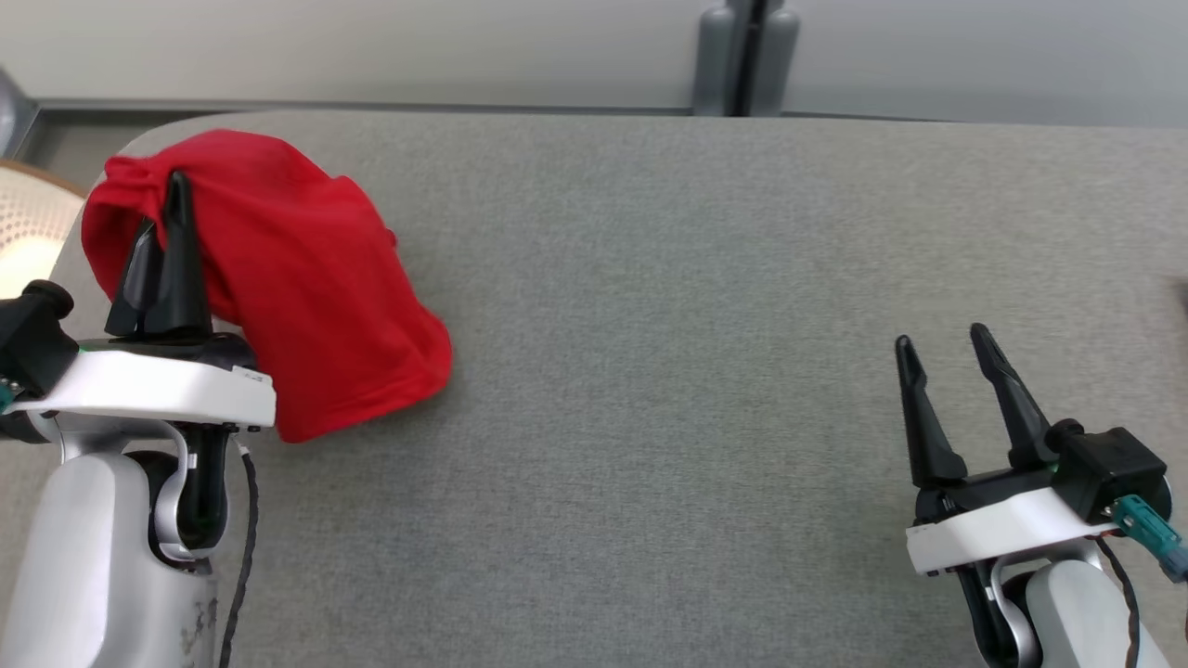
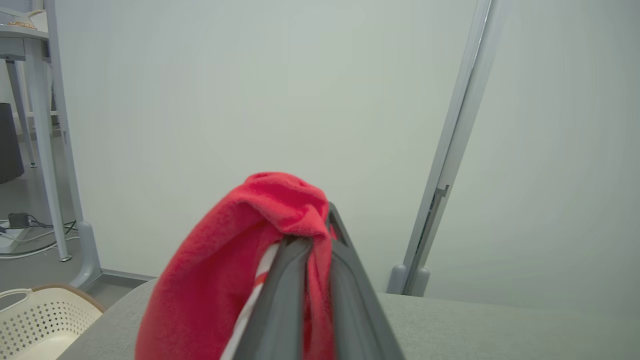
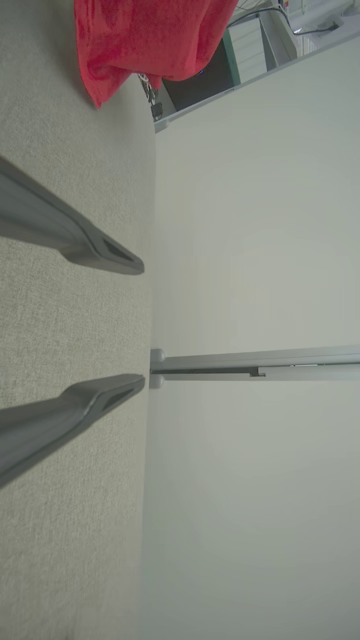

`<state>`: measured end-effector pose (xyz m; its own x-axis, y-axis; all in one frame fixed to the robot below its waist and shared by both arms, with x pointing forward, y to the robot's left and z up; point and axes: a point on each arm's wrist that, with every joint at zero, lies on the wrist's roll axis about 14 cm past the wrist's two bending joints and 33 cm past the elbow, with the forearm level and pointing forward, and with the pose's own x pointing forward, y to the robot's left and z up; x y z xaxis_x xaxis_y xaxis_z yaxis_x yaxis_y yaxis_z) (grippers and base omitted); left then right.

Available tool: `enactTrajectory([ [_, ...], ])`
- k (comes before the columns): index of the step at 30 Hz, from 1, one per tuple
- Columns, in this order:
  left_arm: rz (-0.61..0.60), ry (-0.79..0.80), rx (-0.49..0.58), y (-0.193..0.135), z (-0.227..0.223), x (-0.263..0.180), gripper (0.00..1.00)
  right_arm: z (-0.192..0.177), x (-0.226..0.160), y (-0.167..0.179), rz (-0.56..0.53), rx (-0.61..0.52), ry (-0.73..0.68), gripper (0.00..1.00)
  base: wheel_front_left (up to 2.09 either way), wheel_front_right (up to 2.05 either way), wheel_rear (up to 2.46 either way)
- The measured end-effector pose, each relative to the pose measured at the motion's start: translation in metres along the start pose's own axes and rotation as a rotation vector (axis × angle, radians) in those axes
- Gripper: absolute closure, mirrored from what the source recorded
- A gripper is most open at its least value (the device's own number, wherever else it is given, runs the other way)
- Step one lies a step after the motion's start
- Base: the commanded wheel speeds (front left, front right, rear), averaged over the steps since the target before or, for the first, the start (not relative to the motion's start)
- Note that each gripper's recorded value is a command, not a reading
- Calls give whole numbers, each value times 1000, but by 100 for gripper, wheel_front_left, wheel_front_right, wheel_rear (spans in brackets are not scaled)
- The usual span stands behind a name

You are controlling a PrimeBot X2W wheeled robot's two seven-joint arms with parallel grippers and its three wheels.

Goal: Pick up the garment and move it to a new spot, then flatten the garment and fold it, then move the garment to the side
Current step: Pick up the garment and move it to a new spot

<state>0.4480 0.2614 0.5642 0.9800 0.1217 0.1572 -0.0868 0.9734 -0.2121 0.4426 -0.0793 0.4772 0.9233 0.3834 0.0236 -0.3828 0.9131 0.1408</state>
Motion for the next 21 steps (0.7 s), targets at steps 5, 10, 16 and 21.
enactTrajectory([
  [5, -54, -194, -75, -40, 67, -9, 100, 18, -16, -15, -57, -12, -40, 0, 0, 0, 0],
  [10, -203, -156, -38, -95, 77, -20, 100, 39, -29, -30, -118, -22, -97, 0, 0, 0, 0],
  [16, -376, 81, 65, -147, 22, -22, 100, 47, -35, -43, -165, -20, -124, 0, 0, 0, 0],
  [21, -486, 184, 107, -184, -11, -13, 100, 50, -35, -53, -199, -11, -135, 0, 0, 0, 0],
])
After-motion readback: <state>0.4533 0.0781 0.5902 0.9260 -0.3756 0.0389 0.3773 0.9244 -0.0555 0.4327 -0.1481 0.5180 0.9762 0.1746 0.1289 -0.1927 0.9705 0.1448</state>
